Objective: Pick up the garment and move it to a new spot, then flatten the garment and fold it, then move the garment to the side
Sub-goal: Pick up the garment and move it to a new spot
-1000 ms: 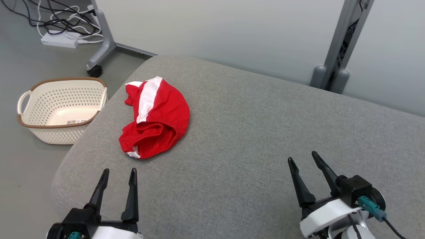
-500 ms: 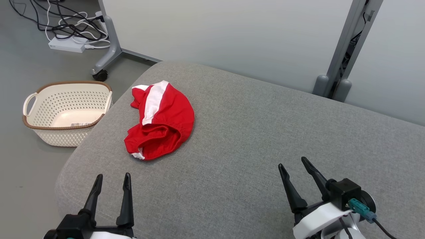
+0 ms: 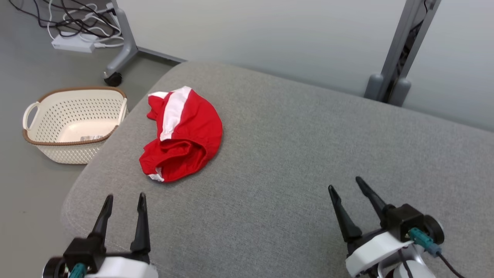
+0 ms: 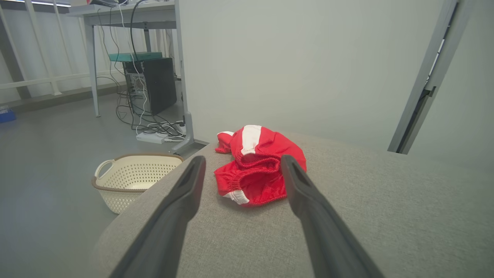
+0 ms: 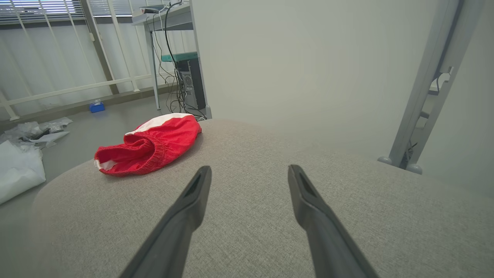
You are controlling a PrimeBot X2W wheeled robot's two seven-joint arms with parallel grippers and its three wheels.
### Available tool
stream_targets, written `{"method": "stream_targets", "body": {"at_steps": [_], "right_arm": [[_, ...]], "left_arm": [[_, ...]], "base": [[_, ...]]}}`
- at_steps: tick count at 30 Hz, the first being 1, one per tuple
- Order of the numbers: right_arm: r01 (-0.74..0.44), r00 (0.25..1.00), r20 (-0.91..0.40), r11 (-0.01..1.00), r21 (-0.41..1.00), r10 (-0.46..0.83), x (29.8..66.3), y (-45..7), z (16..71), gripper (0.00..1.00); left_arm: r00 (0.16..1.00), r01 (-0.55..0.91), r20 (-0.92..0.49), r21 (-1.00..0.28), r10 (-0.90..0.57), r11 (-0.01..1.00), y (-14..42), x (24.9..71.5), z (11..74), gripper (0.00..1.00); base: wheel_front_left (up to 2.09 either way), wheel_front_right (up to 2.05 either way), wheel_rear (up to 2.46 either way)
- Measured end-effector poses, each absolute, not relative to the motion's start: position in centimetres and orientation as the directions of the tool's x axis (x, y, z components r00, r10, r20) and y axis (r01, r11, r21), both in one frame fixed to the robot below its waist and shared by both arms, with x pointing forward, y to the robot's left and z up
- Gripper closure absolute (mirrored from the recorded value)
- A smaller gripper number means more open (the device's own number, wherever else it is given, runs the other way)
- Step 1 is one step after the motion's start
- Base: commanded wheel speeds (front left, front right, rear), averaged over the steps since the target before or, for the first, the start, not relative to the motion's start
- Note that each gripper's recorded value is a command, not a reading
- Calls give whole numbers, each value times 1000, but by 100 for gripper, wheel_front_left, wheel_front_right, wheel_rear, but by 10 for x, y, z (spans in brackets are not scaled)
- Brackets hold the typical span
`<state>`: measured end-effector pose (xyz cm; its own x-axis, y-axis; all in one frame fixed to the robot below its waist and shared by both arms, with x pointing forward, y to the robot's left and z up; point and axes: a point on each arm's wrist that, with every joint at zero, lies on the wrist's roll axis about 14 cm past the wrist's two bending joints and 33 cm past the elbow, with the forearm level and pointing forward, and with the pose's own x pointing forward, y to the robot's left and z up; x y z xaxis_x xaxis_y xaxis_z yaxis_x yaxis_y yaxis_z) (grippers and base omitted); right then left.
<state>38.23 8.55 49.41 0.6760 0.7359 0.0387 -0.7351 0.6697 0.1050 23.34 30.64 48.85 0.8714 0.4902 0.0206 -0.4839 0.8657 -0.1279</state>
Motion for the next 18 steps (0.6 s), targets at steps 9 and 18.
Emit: {"method": "stream_targets", "body": {"at_steps": [9,18], "right_arm": [[-720,694,58,693,27,718,433,72,495,0],[-666,745,44,746,-12,665,484,38,484,0]], "left_arm": [[895,-446,-21,-14,446,895,335,297,486,0],[872,-420,-284,-15,399,907,379,377,452,0]], "base": [[0,0,0],[0,0,0]]}}
